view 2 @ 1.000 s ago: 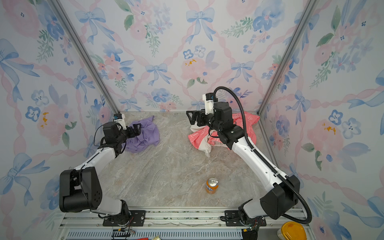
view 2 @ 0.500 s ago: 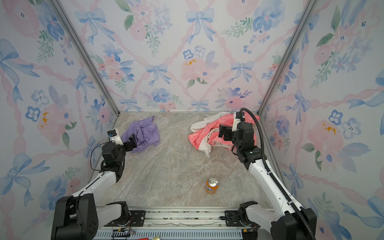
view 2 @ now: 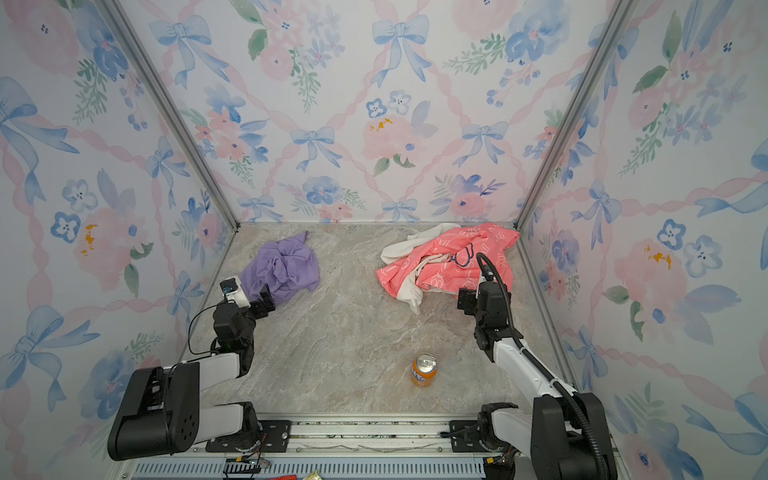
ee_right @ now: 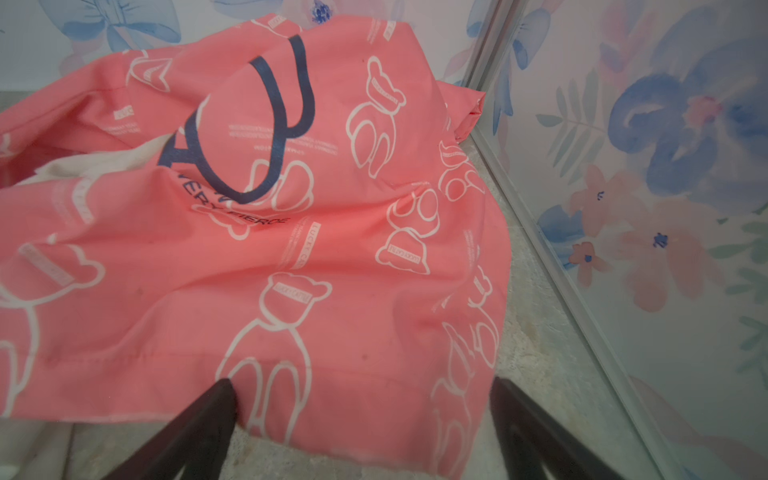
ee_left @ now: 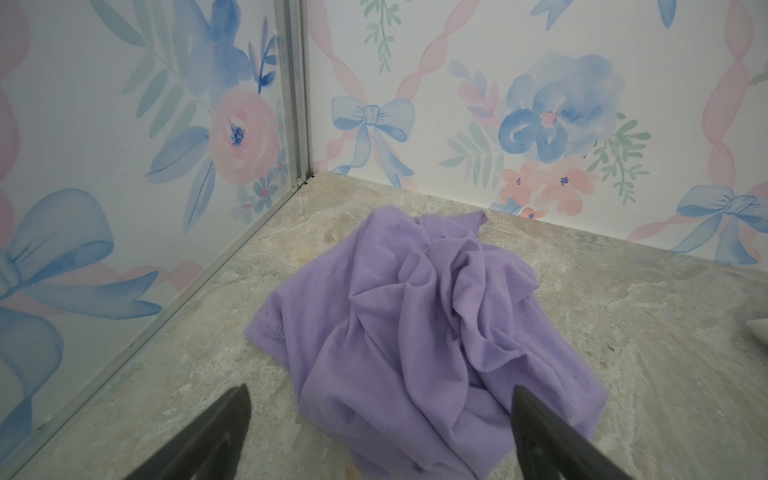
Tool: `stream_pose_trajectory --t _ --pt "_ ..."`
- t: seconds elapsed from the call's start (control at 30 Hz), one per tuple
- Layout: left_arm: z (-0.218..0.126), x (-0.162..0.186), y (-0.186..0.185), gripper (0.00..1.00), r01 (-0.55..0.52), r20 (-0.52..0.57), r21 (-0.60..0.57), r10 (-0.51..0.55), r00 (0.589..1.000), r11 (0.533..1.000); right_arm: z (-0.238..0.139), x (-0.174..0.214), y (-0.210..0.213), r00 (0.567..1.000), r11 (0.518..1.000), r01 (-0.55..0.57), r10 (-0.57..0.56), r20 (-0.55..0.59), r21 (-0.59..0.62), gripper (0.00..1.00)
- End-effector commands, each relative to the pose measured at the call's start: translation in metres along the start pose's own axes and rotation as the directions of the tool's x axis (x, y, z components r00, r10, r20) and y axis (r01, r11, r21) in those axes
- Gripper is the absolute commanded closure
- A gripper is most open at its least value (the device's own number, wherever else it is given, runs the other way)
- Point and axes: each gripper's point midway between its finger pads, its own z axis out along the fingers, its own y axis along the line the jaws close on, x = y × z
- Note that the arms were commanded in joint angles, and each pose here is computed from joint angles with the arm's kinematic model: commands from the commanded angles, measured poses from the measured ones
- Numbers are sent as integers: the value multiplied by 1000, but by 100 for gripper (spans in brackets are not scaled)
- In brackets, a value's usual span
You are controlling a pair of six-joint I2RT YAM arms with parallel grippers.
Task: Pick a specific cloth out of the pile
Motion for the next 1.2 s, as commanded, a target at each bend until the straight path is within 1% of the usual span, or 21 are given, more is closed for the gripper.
stream_pose_trajectory --t 0.0,0.2,0.3,0.33,0.4,0.47,0.5,0.57,0.6,0.63,0.77,0.83,1.0,1.17 --pt "-1 -5 3 2 -14 46 -5 14 999 1000 11 -15 -4 996 1000 -11 11 94 3 3" --pt "3 -4 0 2 -16 40 9 16 999 1000 33 -2 12 997 997 -3 9 79 -78 3" --pt "2 -3 -2 2 -21 38 24 21 999 999 41 -2 16 996 996 -10 19 86 -93 3" --pt "3 -4 -5 2 -27 39 41 25 999 999 44 0 17 998 995 -9 14 55 -94 3" --pt "3 -3 -10 2 -36 34 68 34 999 997 48 -1 21 999 994 -3 8 46 -112 3" --pt "4 -2 -12 2 -7 27 82 5 1000 997 49 0 24 999 992 1 3 34 -124 3" --pt "4 -1 -13 2 14 24 88 -16 1000 996 49 -1 24 999 992 1 4 41 -126 3" --pt "6 -1 -16 2 18 21 90 -20 1000 996 48 -2 24 999 992 -1 6 45 -126 3" --pt "9 -1 -16 2 19 17 92 -21 1000 996 46 -3 23 997 992 -16 24 68 -125 3" --pt "11 0 -17 2 18 14 96 -20 1000 995 44 -4 23 993 991 -24 39 116 -130 3" --pt "14 2 -26 2 23 1 132 -23 1000 991 43 5 18 985 995 -42 56 165 -89 3" --pt "16 2 -29 2 22 -2 144 -22 1000 989 44 5 17 987 996 -43 55 153 -83 3" --pt "19 4 -36 2 15 -10 159 -14 1000 987 48 8 28 990 993 -4 21 143 -119 3" --pt "22 7 -49 2 -24 -8 179 26 1000 984 47 9 33 990 991 7 13 144 -137 3"
